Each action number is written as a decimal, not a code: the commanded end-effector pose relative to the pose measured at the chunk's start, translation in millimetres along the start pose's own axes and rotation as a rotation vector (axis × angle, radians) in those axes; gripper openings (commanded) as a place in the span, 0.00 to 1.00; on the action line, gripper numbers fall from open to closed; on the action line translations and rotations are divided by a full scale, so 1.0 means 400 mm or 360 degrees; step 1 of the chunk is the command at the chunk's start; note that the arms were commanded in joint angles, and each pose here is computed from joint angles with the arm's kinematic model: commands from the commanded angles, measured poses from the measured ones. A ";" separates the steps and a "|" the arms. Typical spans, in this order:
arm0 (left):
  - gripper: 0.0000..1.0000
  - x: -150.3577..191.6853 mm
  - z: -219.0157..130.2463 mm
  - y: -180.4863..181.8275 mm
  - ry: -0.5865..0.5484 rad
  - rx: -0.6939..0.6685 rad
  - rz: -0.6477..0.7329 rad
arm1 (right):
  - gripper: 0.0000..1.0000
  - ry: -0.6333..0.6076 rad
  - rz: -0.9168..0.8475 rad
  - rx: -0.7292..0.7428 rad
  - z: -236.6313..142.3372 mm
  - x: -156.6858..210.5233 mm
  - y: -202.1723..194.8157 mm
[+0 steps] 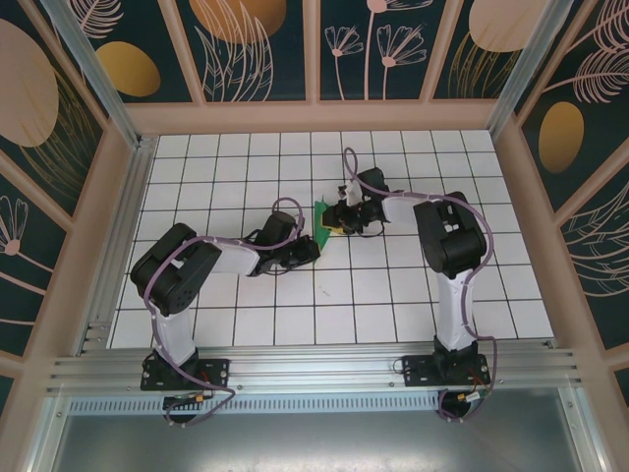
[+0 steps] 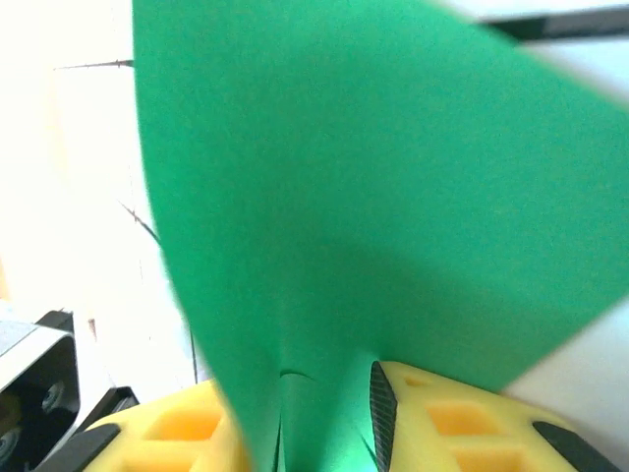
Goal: Fold a paper plane with a square sheet of paper (pick it up from the middle)
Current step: Fold the wing for the fifth time at the center of the table.
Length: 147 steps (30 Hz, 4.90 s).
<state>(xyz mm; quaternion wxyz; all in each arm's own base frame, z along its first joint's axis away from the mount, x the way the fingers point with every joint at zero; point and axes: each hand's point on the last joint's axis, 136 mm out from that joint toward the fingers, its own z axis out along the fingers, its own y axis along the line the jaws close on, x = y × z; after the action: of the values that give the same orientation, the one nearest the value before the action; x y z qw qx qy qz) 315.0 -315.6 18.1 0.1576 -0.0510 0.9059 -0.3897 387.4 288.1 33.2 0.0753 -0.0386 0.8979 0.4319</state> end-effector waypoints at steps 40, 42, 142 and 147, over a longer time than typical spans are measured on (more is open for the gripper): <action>0.26 -0.144 -0.104 -0.110 -0.0297 0.0021 0.0050 | 0.00 -0.0198 -0.0211 0.0395 -0.011 0.021 -0.020; 0.26 -0.142 -0.095 -0.107 -0.0280 0.0021 0.0048 | 0.00 -0.0197 -0.0209 0.0403 -0.010 0.019 -0.027; 0.11 -0.273 -0.019 -0.134 -0.0325 0.0031 -0.0033 | 0.00 0.0120 -0.0058 0.0371 0.030 0.124 -0.102; 0.11 -0.268 -0.003 -0.118 -0.0308 0.0047 -0.0051 | 0.00 0.0189 -0.0143 0.0286 0.030 0.175 -0.066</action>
<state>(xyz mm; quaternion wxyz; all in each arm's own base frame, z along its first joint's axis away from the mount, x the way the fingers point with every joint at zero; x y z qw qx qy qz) 409.7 -319.6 82.0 0.2404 -0.0994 0.8850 -0.3863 372.6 283.7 18.5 0.1181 -0.0729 0.9235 0.3577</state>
